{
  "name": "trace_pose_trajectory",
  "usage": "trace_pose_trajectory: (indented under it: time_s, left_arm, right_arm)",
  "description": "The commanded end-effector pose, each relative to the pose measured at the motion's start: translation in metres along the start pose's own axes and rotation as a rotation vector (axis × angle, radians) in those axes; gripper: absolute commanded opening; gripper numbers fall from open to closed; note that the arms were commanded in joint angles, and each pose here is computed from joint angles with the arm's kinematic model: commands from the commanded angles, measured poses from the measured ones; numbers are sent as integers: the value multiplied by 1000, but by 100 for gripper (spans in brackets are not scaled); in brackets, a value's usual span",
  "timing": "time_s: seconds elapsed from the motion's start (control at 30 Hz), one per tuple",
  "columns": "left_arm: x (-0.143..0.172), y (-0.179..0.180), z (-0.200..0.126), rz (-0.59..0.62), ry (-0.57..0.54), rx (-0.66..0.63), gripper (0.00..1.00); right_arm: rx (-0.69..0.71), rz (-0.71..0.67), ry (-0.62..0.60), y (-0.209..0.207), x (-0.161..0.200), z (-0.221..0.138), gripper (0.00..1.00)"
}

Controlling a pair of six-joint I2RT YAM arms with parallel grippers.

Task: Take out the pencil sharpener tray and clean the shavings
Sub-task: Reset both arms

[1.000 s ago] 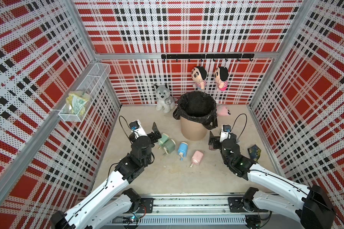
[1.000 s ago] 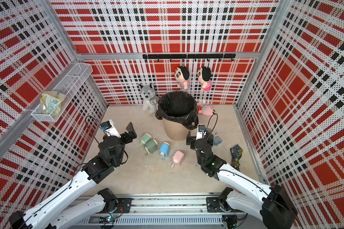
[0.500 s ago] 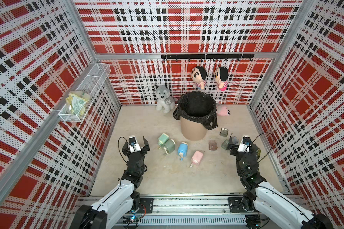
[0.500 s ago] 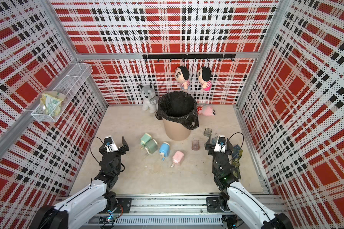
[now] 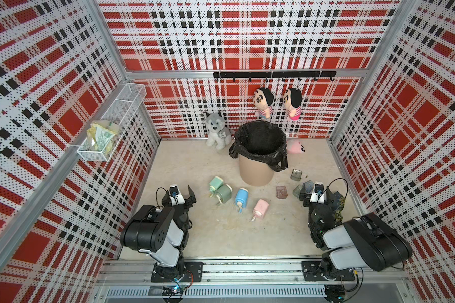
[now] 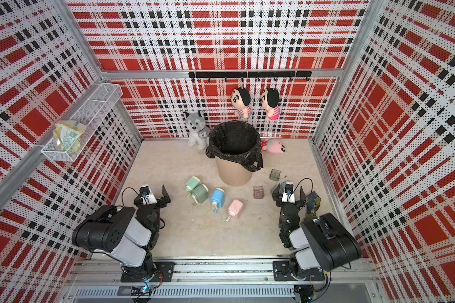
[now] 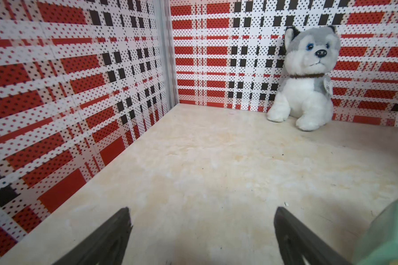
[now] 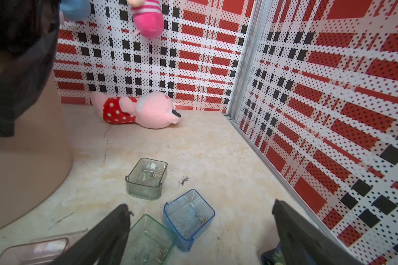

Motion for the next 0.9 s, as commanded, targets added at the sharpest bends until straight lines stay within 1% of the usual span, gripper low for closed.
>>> trace_pose_trajectory:
  time_s: [0.0,0.07,0.13,0.23,0.27,0.3,0.37,0.43,0.47,0.53,0.87]
  left_arm:
    - [-40,3,5,-88,-220,62,98]
    - [-38,9,15,-117,-189,52,98]
    - [-34,13,27,-149,-144,37,98]
    - [-34,8,36,-133,-113,49,98]
    - [-34,7,38,-127,-105,38,98]
    - [-34,6,38,-124,-104,35,98]
    - [-34,6,38,-124,-106,34,98]
    - [-34,6,38,-124,-104,35,98]
    - [-34,6,38,-125,-105,35,98]
    - [-34,6,38,-126,-105,34,98]
    - [-33,6,38,-124,-103,35,98]
  right_arm:
    - [-48,82,-125,-1,-19,13,100]
    - [-46,83,-100,0,-14,28,100]
    - [-75,86,-31,2,-10,38,100]
    - [-64,110,49,-1,-8,63,100]
    - [-69,125,110,-3,-3,70,100]
    - [-92,148,125,-7,-3,71,100]
    - [-93,145,90,-8,-5,71,100]
    - [-90,148,109,-7,-4,70,100]
    - [-94,148,90,-7,-6,70,100]
    - [-94,148,105,-7,-4,70,100]
    - [-93,145,97,-7,-5,71,100]
Point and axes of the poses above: each gripper's point midway between its finger pads, its own z axis out along the fingers, its own y axis along the line the jaws close on, x = y × z, the point moved 7 cm from there along -z, back along the fingers, and after that the axes turned 8 degrees about z, right-handed, at the moved point
